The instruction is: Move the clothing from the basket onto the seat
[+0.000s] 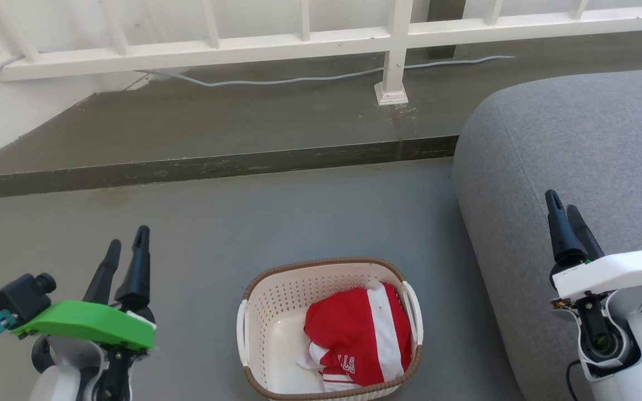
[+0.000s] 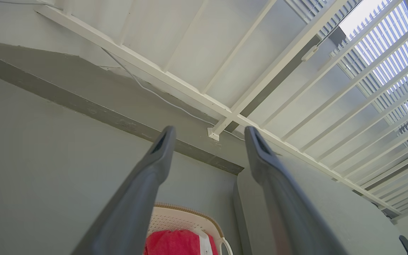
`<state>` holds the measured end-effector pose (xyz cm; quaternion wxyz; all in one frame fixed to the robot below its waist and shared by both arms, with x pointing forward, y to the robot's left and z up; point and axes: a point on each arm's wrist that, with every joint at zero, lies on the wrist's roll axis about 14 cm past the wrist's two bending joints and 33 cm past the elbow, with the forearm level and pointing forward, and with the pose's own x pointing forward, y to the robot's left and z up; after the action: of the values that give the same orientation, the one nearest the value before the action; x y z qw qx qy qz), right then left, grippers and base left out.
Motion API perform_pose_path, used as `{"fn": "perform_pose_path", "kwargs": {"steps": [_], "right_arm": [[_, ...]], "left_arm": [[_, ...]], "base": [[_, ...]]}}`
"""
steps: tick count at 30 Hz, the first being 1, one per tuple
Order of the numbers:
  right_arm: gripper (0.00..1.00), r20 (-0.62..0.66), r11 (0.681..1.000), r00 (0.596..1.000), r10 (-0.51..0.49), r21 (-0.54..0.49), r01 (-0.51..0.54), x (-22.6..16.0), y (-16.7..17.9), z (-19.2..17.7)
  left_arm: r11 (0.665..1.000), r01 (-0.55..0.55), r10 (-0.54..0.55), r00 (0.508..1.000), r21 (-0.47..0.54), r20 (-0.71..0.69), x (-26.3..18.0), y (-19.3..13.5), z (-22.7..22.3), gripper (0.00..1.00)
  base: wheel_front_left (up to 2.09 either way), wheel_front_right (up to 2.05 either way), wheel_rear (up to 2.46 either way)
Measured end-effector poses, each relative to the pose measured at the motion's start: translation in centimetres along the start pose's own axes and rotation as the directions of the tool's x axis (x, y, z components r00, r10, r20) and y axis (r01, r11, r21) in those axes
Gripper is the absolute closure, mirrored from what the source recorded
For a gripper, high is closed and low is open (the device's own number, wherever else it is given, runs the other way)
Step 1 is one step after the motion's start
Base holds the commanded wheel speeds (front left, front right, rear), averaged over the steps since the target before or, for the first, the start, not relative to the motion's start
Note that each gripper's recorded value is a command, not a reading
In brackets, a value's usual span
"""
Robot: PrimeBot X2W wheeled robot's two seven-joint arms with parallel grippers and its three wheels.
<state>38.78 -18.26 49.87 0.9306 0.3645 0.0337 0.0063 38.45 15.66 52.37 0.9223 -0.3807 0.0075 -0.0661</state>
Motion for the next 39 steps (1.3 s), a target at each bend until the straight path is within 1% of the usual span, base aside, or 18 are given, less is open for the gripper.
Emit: {"fn": "perform_pose_path", "kwargs": {"steps": [1, 2, 5, 12, 18, 21, 27, 28, 30, 32, 35, 37, 39], "right_arm": [[0.00, 0.000, 1.000, 1.000, 0.001, -0.019, -0.001, 0.0, 0.1, 0.0], [0.00, -0.003, 0.998, 1.000, -0.001, -0.055, 0.001, 0.0, 0.1, -0.2], [0.00, -0.005, 0.995, 1.000, 0.005, -0.100, -0.006, 0.0, 0.4, -0.4], [0.00, -0.009, 0.978, 1.000, 0.027, -0.207, -0.028, 0.0, 1.0, -0.9], [0.00, -0.014, 0.957, 0.999, 0.044, -0.287, -0.047, -0.1, 1.4, -1.4], [0.00, -0.017, 0.942, 0.999, 0.051, -0.332, -0.053, -0.1, 1.6, -1.7], [0.00, -0.025, 0.909, 0.998, 0.066, -0.410, -0.070, -0.3, 1.8, -2.2], [0.00, -0.025, 0.909, 0.998, 0.066, -0.410, -0.070, -0.3, 1.8, -2.2], [0.00, -0.024, 0.888, 0.997, 0.073, -0.453, -0.076, -0.4, 1.9, -2.3], [0.00, -0.025, 0.882, 0.997, 0.077, -0.465, -0.080, -0.4, 1.9, -2.4], [0.00, -0.027, 0.860, 0.996, 0.081, -0.503, -0.084, -0.5, 1.9, -2.6], [0.00, -0.023, 0.848, 0.996, 0.083, -0.524, -0.083, -0.5, 1.9, -2.6], [0.00, -0.018, 0.838, 0.996, 0.084, -0.539, -0.081, -0.5, 1.9, -2.5]], "left_arm": [[1.000, 0.009, -0.009, 1.000, 0.017, -0.003, 0.0, -0.3, -0.1, 0.00], [0.998, 0.025, -0.025, 1.000, 0.056, 0.001, 0.0, -0.8, 0.0, 0.00], [0.993, 0.038, -0.038, 0.999, 0.110, -0.001, 0.0, -1.1, -0.1, 0.00], [0.977, 0.067, -0.070, 0.998, 0.204, 0.005, 0.0, -2.2, -0.2, 0.00], [0.955, 0.084, -0.088, 0.996, 0.283, 0.002, -0.1, -2.7, -0.6, 0.00], [0.943, 0.103, -0.105, 0.994, 0.316, -0.010, -0.1, -3.1, -1.1, 0.00], [0.919, 0.107, -0.113, 0.994, 0.379, -0.008, -0.3, -3.2, -1.3, 0.00], [0.919, 0.107, -0.113, 0.994, 0.379, -0.008, -0.3, -3.2, -1.3, 0.00], [0.903, 0.112, -0.120, 0.993, 0.415, -0.008, -0.3, -3.4, -1.5, 0.00], [0.898, 0.115, -0.122, 0.992, 0.425, -0.010, -0.3, -3.4, -1.6, 0.00], [0.889, 0.110, -0.118, 0.993, 0.444, -0.008, -0.4, -3.3, -1.8, 0.00], [0.871, 0.111, -0.123, 0.992, 0.478, -0.006, -0.4, -3.4, -1.8, 0.00], [0.865, 0.108, -0.124, 0.992, 0.490, -0.001, -0.4, -3.4, -1.8, 0.00]], "base": [[0.00, 0.00, 0.00], [0.00, 0.00, 0.00], [0.00, 0.00, 0.00], [0.00, 0.00, 0.00], [0.00, 0.00, 0.00], [0.00, 0.00, 0.00], [0.00, 0.00, 0.00], [0.00, 0.00, 0.00], [0.00, 0.00, 0.00], [0.00, 0.00, 0.00], [0.00, 0.00, 0.00], [0.00, 0.00, 0.00], [0.00, 0.00, 0.00]]}}
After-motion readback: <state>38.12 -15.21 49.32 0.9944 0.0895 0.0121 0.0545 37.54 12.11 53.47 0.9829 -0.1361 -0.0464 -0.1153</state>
